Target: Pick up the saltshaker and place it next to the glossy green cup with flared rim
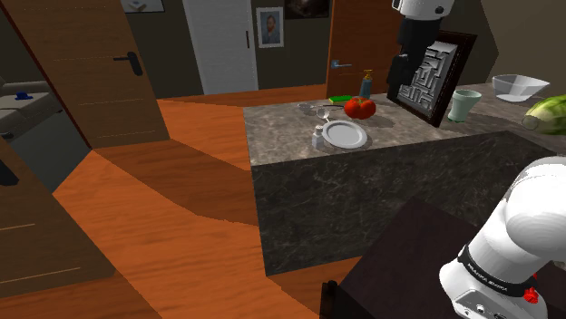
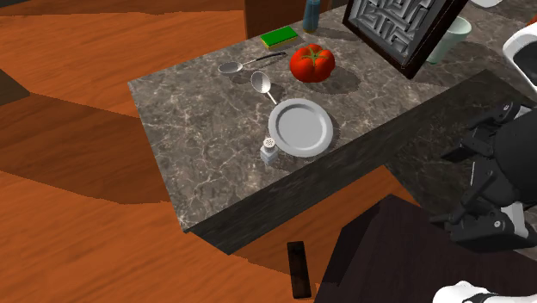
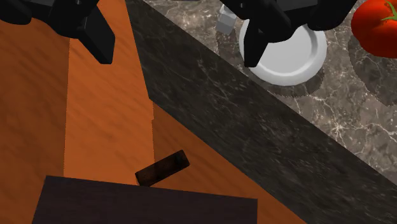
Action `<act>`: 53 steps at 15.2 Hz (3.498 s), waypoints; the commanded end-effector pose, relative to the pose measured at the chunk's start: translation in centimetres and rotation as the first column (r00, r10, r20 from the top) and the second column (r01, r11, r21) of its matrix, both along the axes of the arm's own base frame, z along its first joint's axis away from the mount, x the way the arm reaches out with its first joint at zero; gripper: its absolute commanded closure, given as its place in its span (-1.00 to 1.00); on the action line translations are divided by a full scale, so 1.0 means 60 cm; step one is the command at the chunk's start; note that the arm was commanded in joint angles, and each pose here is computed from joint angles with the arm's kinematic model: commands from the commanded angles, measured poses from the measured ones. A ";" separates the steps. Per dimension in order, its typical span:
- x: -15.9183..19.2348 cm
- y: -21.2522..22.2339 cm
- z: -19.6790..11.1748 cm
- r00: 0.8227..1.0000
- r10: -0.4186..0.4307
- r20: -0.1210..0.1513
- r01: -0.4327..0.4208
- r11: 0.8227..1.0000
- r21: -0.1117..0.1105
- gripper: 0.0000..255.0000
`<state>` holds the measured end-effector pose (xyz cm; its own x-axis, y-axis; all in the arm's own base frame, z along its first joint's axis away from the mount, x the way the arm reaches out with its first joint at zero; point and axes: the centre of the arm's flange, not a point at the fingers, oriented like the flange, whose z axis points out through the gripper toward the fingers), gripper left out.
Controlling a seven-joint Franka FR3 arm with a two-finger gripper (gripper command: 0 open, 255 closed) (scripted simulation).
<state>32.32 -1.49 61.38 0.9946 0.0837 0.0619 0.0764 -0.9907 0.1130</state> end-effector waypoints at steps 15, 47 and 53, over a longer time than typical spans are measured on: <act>0.255 -0.058 -0.170 1.000 -0.003 -0.023 0.003 1.000 -0.013 -1.00; 0.512 -0.130 -0.414 0.999 -0.007 -0.047 0.005 1.000 -0.026 1.00; 0.512 -0.130 -0.414 0.999 -0.007 -0.047 0.006 1.000 -0.026 1.00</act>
<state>63.06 -9.26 36.56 0.9968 0.0787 0.0137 0.0762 -0.9879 0.1352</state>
